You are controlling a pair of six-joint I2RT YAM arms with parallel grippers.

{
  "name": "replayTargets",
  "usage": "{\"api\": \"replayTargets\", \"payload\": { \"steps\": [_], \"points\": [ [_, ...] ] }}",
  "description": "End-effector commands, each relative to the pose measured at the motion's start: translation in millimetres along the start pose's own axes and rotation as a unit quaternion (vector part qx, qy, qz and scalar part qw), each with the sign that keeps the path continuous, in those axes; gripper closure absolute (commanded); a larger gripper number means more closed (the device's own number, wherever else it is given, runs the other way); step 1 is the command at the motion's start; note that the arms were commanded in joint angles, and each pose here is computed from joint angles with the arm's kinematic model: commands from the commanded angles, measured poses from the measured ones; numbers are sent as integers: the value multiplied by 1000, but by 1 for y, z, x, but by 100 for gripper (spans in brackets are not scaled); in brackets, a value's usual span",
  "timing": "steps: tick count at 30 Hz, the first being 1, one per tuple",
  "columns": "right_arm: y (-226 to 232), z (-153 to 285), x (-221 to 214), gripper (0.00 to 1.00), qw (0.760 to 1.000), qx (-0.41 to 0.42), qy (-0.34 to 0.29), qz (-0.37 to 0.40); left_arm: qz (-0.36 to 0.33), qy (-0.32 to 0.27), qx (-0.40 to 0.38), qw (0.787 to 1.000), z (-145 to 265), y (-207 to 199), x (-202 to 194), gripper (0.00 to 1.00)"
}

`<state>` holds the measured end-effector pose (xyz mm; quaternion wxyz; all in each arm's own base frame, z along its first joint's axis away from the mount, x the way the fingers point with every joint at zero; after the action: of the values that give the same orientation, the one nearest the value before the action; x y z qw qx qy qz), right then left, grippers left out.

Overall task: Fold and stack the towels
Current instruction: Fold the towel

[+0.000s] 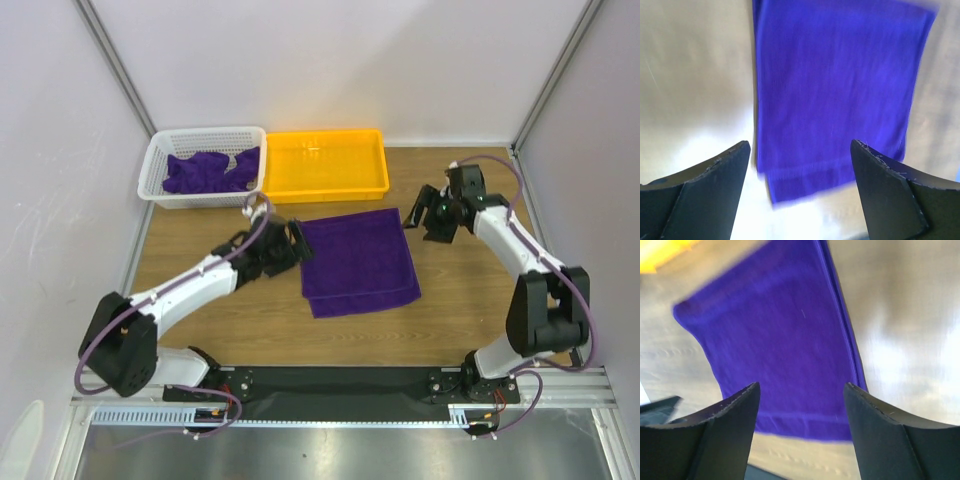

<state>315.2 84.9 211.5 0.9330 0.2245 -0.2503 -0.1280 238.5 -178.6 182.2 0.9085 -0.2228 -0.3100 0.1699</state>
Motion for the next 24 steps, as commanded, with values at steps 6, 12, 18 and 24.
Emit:
{"api": "replayTargets", "payload": {
  "steps": [6, 12, 18, 24],
  "points": [
    [-20, 8, -47, 33, 998, -19, 37, -44, 95, 30, 38, 994, 1, 18, -62, 16],
    [-22, -3, -52, 41, 998, -12, 47, -51, 112, 47, 35, 992, -12, 22, -77, 23],
    [-18, -14, -61, 45, 997, -17, 65, -47, 116, 50, 46, 991, -17, 26, -81, 30],
    [-19, -19, -65, 46, 996, -25, 74, -47, 117, 58, 40, 991, -23, 27, -85, 48]
  ]
}}
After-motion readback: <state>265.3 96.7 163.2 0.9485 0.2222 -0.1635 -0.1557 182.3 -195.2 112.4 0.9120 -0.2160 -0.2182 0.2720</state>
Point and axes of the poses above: each gripper's point midway between its finger pads, its own z axis back along the fingers, its own y axis along the line the jaws close on, x = y × z, the point moved 10 cm from there along z, back along the fingers, and after that the axes turned 1 degree about z, right-handed, at the moved point
